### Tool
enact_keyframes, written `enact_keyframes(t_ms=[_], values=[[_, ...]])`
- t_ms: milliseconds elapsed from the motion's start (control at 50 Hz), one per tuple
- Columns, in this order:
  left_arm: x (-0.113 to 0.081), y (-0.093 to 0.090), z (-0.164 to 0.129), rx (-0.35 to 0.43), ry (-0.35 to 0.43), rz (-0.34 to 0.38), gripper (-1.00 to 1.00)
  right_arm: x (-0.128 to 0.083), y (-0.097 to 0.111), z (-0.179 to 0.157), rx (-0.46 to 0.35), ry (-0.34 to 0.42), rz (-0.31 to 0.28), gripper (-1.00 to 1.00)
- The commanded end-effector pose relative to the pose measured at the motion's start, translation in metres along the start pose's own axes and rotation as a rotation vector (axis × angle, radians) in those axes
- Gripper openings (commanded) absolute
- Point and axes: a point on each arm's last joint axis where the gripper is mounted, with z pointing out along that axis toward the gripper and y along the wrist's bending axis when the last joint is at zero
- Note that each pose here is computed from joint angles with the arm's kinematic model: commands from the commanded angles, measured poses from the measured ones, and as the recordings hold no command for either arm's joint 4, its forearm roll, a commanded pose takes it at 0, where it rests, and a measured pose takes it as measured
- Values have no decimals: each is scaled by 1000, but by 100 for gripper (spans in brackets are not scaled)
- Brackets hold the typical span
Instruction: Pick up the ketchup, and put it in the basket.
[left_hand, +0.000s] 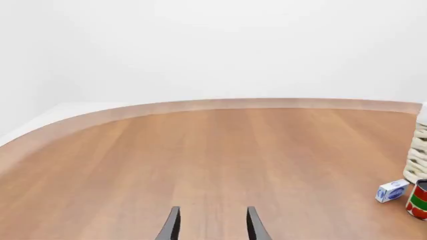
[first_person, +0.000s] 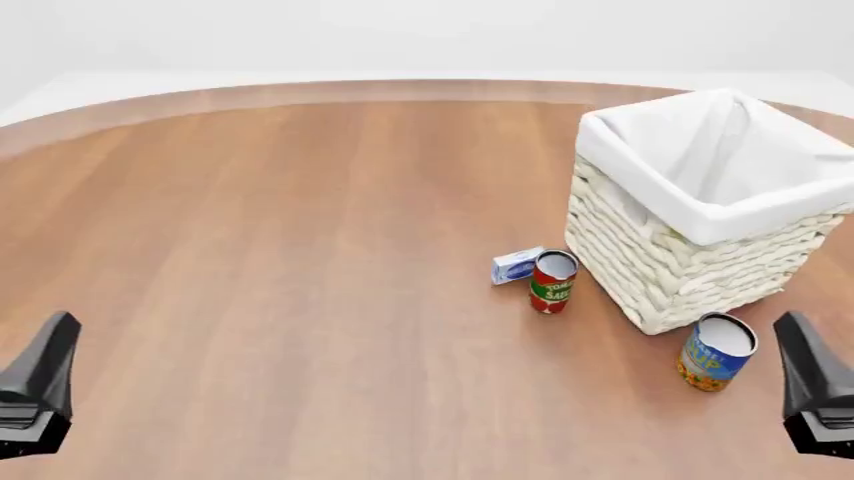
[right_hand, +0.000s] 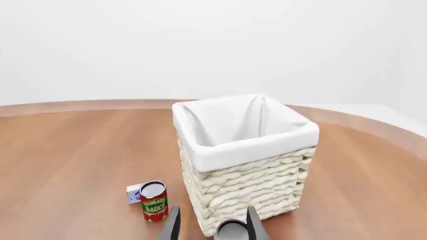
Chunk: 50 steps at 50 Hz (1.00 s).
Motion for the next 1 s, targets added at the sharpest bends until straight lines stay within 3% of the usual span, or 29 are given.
enact_keyframes(t_ms=[20,440,860,1000], values=[[-1,0,0,0,1,0,100,-1,0,0,-7,-5,-3,100],[-1,0,0,0,1,0,100,0,2,0,-39,7,-11,100],[-1,0,0,0,1,0,100,0,7,0,-122,19,-9,100],[-1,0,0,0,1,0,100,-14,8,-2,-148,7,8,100]])
